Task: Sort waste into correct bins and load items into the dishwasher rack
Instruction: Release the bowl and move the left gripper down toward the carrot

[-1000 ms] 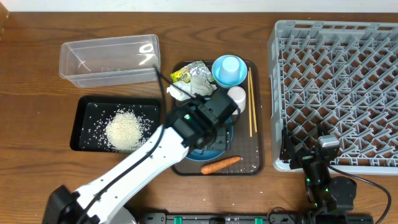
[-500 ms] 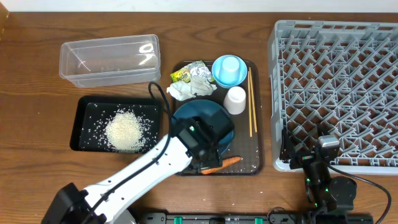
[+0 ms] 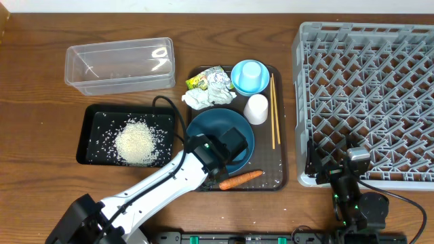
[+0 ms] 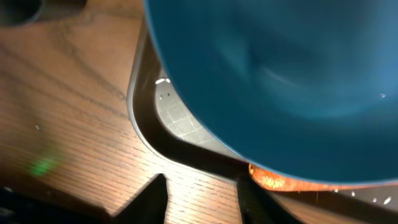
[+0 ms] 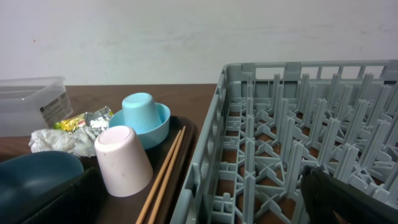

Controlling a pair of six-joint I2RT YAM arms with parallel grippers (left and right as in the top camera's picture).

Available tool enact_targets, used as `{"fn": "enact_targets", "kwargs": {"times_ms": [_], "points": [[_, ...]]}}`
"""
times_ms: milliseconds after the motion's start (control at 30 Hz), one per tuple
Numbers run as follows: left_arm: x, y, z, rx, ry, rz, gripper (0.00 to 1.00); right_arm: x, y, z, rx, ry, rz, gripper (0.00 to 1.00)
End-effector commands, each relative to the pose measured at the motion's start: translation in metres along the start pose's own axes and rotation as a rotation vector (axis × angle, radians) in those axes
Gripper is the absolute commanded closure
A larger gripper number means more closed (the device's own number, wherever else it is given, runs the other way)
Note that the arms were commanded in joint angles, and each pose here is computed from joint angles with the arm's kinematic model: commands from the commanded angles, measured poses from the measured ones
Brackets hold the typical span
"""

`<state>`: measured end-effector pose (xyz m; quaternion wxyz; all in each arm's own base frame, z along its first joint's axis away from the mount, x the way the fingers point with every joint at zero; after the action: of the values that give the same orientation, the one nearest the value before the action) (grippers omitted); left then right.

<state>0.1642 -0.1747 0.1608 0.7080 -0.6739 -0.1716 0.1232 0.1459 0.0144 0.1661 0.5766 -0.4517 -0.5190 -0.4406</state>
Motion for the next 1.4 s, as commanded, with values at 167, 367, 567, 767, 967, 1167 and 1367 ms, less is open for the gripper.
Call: {"fn": "enact_targets", "kwargs": {"times_ms": [167, 367, 567, 767, 967, 1167, 1367], "points": [[0.000, 0.015, 0.000, -0.018, -0.078, -0.007, 0.78, -0.001, 0.000, -0.001, -0.009, -0.005, 0.004, 0.01], [-0.002, 0.018, 0.003, -0.007, -0.095, 0.012, 0.85, -0.001, 0.000, -0.001, -0.009, -0.005, 0.005, 0.01], [0.002, 0.024, 0.000, -0.006, -0.102, -0.045, 0.93, -0.001, 0.000, -0.001, -0.009, -0.005, 0.005, 0.01], [0.004, 0.033, -0.006, -0.003, -0.129, -0.046, 0.93, -0.001, 0.000, -0.001, -0.009, -0.005, 0.005, 0.01], [0.007, 0.037, -0.014, -0.032, -0.132, -0.074, 0.94, -0.001, 0.000, -0.001, -0.009, -0.005, 0.005, 0.01], [0.013, 0.024, -0.020, -0.063, -0.055, -0.107, 0.94, -0.001, 0.000, -0.001, -0.009, -0.005, 0.005, 0.01], [0.018, -0.002, -0.026, -0.145, -0.006, -0.151, 0.90, -0.001, 0.000, -0.001, -0.009, -0.005, 0.005, 0.01]]}}
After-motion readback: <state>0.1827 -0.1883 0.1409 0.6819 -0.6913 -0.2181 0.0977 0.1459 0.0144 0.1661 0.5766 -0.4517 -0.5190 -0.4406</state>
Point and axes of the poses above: each gripper's point midway between its finger pads, its own y axis out along the fingers, its own z axis along the line the jaws close on, x = y × z, the point moved 10 cm from there along -y, back along the fingers, and after that the axes turned 4 degrees about -y, right-handed, at the moved point
